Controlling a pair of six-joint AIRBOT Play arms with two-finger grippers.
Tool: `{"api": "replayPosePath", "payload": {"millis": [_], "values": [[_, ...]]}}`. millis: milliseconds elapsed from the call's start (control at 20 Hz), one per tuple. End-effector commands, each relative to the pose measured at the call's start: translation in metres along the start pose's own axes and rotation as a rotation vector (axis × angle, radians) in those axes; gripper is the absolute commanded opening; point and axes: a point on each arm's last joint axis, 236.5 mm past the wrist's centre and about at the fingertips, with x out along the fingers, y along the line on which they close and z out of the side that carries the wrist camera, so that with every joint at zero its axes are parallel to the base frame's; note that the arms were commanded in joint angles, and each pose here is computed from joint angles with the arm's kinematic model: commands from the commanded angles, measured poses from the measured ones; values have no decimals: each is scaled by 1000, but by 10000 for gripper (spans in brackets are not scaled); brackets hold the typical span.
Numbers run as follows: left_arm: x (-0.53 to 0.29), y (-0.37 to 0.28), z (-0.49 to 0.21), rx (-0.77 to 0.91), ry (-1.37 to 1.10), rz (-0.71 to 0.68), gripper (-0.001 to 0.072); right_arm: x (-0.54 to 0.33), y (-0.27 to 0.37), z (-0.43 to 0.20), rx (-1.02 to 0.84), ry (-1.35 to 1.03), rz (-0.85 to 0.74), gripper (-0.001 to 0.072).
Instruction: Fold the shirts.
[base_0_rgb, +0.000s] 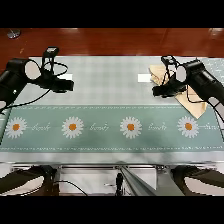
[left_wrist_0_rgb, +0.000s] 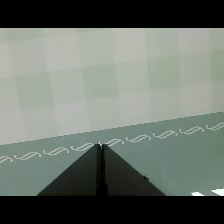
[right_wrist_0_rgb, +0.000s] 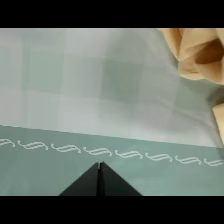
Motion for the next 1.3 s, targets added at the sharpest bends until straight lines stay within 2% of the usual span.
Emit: {"api": "replayPosePath", "payload": {"millis": [0, 600, 800, 850, 900, 950, 1000, 1100, 1250], "values": [[0, 0, 0, 1, 1, 0, 24, 0, 0, 0, 0, 1, 0, 22], [0, -1, 5, 1, -22, -2, 23, 0, 1, 8, -3, -34, 2, 22], [0, -1, 37, 2, -152, -5, 29, -6, -1, 56, -24, -237, -4, 29], [1, 3, 49, 12, -203, 9, 146, -11, -10, 75, -63, -319, -50, 245], [1, 9, 62, 38, -257, 38, 338, -19, -20, 97, -93, -415, -103, 588], [1, 14, 74, 65, -304, 65, 399, -31, -34, 120, -114, -518, -175, 633], [1, 19, 83, 90, -339, 91, 398, -41, -48, 137, -105, -601, -226, 633], [0, 27, 89, 93, -360, 109, 398, -45, -90, 157, 60, -688, -256, 633], [-1, 40, 99, 80, -403, 125, 399, -2, -162, 148, 360, -612, -233, 633]]}}
